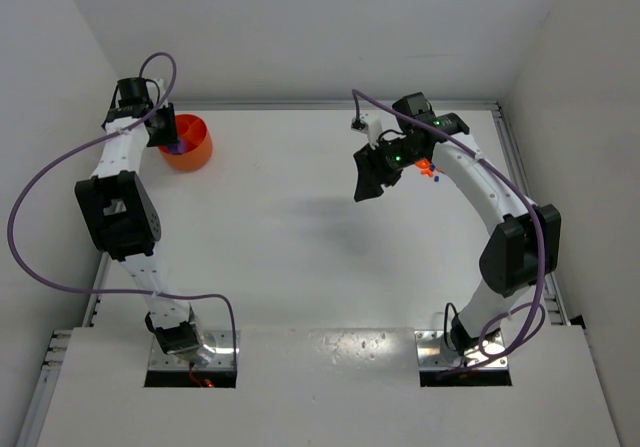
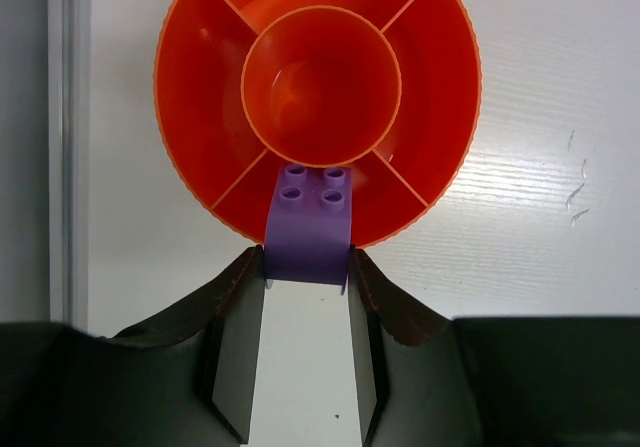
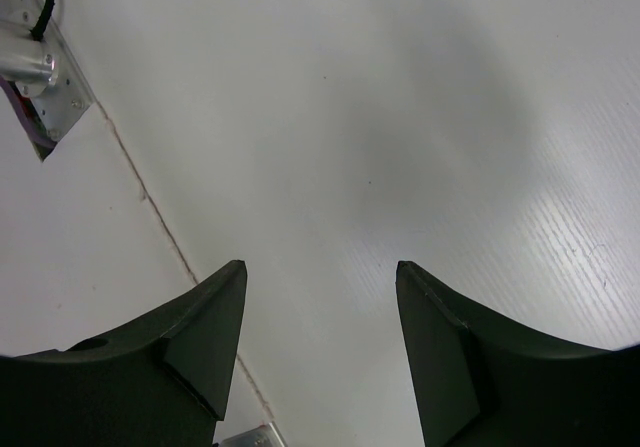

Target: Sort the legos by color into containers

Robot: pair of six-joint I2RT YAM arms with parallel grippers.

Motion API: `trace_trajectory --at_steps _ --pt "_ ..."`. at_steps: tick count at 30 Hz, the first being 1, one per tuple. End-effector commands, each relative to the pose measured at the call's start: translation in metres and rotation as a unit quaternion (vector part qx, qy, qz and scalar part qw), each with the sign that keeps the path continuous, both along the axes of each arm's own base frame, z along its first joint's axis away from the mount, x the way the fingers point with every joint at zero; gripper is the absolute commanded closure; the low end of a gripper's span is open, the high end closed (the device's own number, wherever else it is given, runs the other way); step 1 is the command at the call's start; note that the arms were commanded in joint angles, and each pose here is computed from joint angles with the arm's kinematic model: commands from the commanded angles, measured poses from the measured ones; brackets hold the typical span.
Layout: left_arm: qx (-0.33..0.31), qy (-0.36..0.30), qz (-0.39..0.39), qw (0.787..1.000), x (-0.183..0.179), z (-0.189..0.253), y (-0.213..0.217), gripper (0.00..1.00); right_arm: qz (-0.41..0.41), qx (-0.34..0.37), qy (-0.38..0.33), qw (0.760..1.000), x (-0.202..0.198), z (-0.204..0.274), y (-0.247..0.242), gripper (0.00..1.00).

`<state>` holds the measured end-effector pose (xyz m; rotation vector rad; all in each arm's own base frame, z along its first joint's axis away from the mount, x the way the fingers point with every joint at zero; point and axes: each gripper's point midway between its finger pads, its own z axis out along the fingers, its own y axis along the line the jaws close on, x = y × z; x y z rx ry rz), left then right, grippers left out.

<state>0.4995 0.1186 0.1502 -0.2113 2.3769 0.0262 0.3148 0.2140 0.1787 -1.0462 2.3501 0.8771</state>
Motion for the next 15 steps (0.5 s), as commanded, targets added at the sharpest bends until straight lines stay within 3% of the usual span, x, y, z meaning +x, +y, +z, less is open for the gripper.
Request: trace_trajectory --at_steps 1,8,15 --pt "0.002 -0.021 0.008 1.0 0.011 0.009 0.009 0.69 -0.003 0.013 -0.017 1.0 0.008 0.011 0.003 0.38" --pt "0.004 -0.031 -0.006 0.999 0.008 0.02 0.005 0.78 -0.003 0.011 -0.013 1.0 0.006 0.008 0.002 0.38" --pt "0.023 -0.08 -0.03 0.996 -0.007 0.077 -0.003 0.81 -0.001 0.015 -0.011 1.0 0.003 0.009 0.003 0.38"
